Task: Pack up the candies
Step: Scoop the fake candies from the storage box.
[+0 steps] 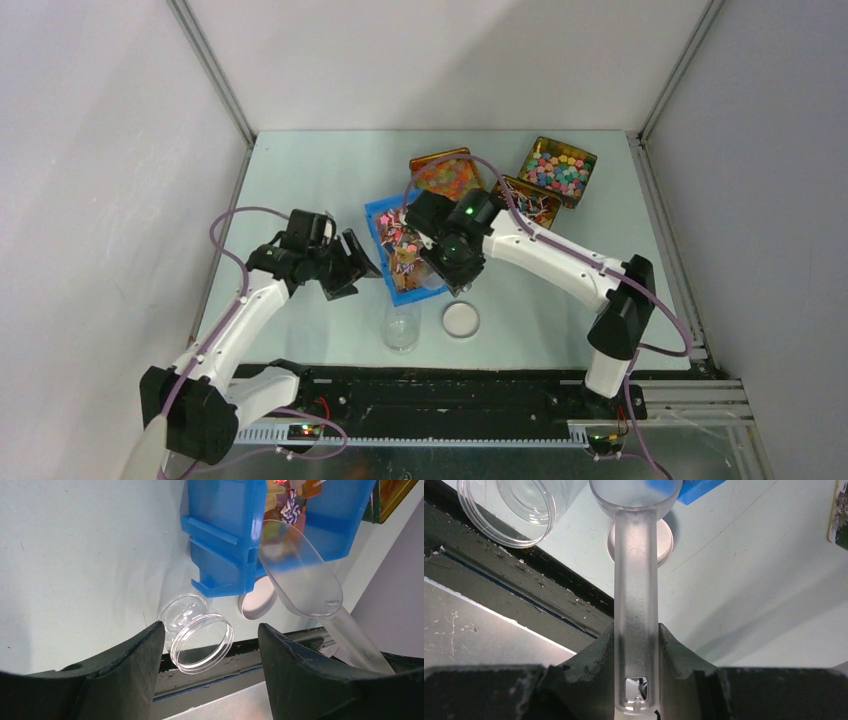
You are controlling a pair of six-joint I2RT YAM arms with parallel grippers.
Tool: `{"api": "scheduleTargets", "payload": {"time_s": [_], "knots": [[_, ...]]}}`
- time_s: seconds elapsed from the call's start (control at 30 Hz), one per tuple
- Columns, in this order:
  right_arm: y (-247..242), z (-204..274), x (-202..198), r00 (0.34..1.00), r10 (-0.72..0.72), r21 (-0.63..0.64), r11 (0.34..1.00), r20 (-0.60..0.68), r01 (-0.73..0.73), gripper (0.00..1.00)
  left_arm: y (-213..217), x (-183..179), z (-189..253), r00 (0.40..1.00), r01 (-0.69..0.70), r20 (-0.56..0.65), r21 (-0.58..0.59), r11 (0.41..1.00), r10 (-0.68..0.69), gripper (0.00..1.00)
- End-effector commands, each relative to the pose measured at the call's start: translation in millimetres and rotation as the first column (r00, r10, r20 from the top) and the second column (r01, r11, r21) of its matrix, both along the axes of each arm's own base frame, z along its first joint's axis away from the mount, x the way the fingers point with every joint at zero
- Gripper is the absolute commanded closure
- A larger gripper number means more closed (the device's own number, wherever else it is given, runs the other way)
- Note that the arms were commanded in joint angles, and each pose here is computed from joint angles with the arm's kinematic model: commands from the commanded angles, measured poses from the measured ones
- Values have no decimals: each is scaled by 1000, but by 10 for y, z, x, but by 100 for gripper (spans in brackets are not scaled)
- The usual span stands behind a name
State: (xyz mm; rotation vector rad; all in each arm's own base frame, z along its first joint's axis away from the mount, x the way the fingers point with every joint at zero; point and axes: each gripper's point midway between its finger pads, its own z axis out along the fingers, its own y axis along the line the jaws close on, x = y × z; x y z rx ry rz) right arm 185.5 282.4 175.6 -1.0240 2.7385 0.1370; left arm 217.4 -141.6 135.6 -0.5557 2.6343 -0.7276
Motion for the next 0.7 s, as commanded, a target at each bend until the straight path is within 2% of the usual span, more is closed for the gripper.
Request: {"api": "scheduleTargets", "payload": {"time_s": [0.0,0.3,0.57,0.67], "knots": [[2,-4,-7,999,-9,-43,999,-38,7,100,11,57,93,999,-1,54,-6,1000,1,26],[54,85,-115,994,-3,-6,1000,-106,2,100,-90,328,174,997,13,74,-17,1000,-12,28],[85,109,-146,991,-17,19,1000,-134,20,100,-260,498,81,998,27,54,-41,999,-25,37],[110,95,-127,990,-23,22,999,-141,27,100,-327,518,26,998,39,40,-12,999,-39,40]]}}
